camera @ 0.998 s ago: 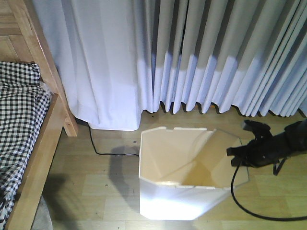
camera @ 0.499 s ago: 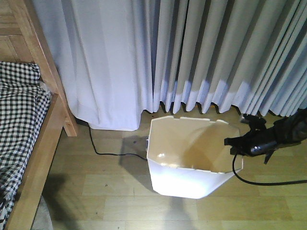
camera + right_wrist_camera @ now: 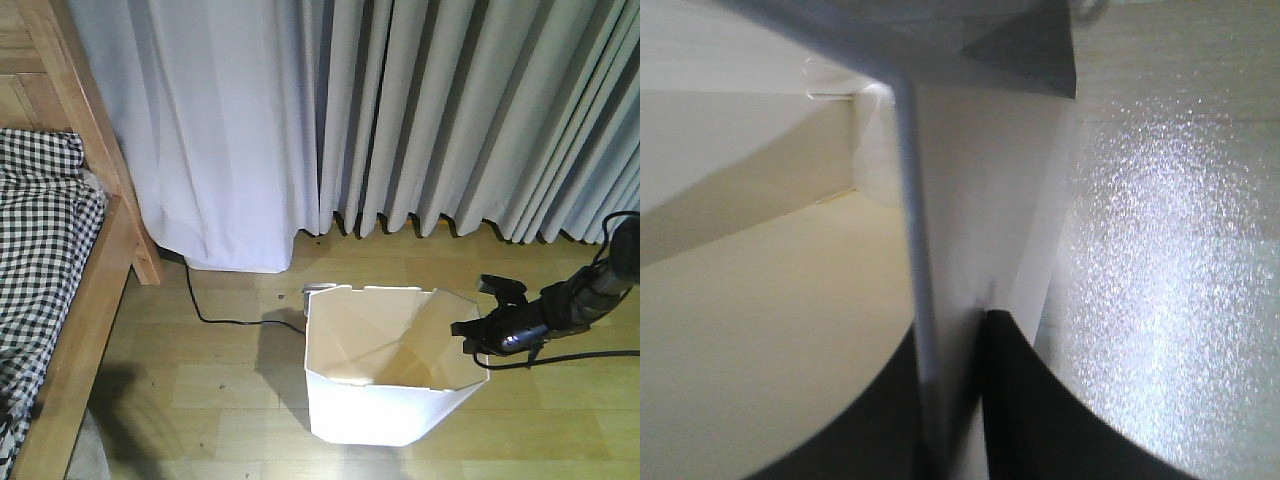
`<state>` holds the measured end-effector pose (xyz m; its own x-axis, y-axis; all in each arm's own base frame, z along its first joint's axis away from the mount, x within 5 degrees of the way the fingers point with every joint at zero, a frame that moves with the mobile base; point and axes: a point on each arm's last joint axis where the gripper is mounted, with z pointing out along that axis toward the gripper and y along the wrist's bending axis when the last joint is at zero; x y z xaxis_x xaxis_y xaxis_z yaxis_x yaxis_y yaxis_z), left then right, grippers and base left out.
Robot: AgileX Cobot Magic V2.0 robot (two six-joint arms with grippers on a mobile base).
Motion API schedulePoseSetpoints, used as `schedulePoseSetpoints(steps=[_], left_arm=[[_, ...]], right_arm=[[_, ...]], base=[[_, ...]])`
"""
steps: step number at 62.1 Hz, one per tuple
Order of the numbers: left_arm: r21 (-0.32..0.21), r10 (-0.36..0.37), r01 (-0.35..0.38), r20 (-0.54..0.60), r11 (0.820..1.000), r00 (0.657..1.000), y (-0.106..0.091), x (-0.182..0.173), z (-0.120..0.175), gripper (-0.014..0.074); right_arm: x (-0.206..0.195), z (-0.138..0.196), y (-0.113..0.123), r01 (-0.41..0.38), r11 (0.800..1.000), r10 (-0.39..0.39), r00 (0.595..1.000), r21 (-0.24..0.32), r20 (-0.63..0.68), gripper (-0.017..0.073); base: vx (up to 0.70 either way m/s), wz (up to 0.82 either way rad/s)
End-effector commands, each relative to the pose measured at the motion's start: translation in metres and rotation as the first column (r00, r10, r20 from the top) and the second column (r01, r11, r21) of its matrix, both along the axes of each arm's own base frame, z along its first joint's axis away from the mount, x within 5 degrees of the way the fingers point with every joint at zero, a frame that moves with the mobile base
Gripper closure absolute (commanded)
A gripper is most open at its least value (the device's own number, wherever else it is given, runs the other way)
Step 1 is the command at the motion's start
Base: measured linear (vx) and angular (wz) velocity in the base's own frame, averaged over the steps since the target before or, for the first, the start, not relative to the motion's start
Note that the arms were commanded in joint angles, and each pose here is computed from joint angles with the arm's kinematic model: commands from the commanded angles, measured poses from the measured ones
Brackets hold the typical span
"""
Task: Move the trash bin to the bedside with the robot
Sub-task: 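Lower the bin onto the floor beside the bed with the right gripper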
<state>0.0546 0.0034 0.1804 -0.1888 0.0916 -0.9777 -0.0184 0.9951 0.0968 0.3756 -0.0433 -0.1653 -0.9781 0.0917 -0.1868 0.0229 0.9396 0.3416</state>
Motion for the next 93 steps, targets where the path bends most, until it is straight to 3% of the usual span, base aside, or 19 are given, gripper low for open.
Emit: schedulePoseSetpoints(steps=[1, 34, 47, 68, 81, 93], left_arm=[[-0.011, -0.015, 0.016, 0.054, 1.000, 0.998, -0.001, 0.001, -0.003, 0.0599], [-0.011, -0.015, 0.016, 0.054, 1.000, 0.998, -0.001, 0.001, -0.003, 0.0599], [-0.011, -0.015, 0.016, 0.054, 1.000, 0.998, -0.001, 0.001, -0.003, 0.0599], [-0.011, -0.015, 0.016, 0.054, 1.000, 0.998, -0.001, 0.001, -0.003, 0.0599], [-0.011, -0.015, 0.016, 0.054, 1.000, 0.998, -0.001, 0.001, -0.003, 0.0599], [-0.011, -0.015, 0.016, 0.054, 1.000, 0.998, -0.001, 0.001, -0.003, 0.0599]], right_arm=[[0.032, 0.030, 0.007, -0.002, 0.986, -0.016, 0.994, 0.167, 0.106, 0.0565], [0.083, 0.002, -0.002, 0.000, 0.988, -0.037, 0.970, 0.154, 0.239, 0.0565], [0.093, -0.011, 0.004, -0.042, 0.992, 0.015, 0.974, 0.115, 0.227, 0.0564], [0.097, -0.032, 0.022, -0.025, 0.987, -0.003, 0.985, 0.158, 0.171, 0.0554], [0.095, -0.035, 0.022, -0.008, 0.985, -0.019, 0.987, 0.170, 0.157, 0.0506], [0.095, -0.035, 0.022, -0.002, 0.985, -0.025, 0.988, 0.174, 0.153, 0.0396]], base=[[0.00, 0.00], [0.00, 0.00], [0.00, 0.00], [0.00, 0.00], [0.00, 0.00], [0.00, 0.00]])
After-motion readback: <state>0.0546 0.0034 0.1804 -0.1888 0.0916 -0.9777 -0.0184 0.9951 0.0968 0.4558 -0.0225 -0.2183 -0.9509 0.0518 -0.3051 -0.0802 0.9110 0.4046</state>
